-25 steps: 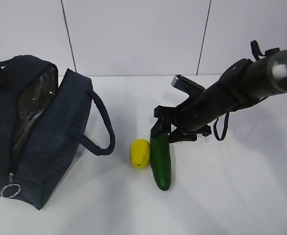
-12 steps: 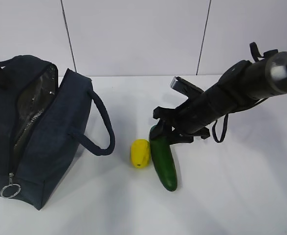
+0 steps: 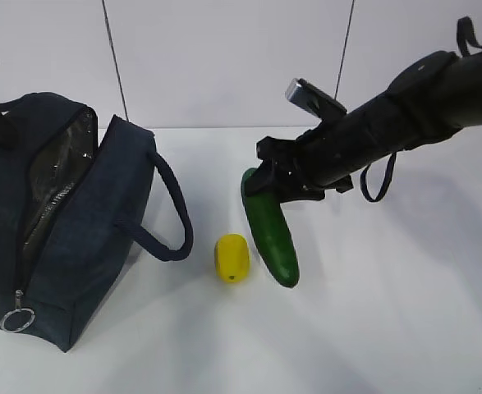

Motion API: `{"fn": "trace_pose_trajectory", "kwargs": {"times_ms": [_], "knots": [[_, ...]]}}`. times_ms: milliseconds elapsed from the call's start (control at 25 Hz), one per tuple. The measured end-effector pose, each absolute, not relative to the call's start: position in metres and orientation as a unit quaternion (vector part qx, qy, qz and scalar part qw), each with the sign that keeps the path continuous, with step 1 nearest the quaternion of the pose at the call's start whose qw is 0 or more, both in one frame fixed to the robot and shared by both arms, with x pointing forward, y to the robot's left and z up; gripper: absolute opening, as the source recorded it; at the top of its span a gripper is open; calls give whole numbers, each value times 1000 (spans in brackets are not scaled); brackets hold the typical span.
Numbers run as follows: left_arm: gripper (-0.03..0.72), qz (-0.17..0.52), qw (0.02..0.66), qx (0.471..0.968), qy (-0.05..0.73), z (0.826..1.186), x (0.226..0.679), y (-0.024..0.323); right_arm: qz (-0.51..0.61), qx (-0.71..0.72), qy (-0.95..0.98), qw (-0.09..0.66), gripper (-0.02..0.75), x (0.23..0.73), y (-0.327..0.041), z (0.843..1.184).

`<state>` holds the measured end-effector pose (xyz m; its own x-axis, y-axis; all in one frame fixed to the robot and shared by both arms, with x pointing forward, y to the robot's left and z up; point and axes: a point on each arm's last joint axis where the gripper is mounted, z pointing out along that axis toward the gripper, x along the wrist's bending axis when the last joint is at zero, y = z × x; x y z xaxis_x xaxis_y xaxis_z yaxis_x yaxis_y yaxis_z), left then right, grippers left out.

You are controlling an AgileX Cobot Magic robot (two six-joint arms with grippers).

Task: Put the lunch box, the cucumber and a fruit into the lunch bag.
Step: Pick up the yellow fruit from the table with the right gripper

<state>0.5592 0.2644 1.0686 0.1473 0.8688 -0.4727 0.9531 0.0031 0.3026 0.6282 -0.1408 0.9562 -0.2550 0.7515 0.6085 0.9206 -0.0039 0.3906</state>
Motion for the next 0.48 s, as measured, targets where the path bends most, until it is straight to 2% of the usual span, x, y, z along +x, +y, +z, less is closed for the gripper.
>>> {"fn": "trace_pose_trajectory", "kwargs": {"times_ms": [240,480], "knots": [[0,-76,287,701,649,1069,559,264,-428,-578,-670,183,324,620,-131,979],[0,-83,295,696,649,1070,560,262,-530,-527,-606,273,324,618,-118,1005]]}}
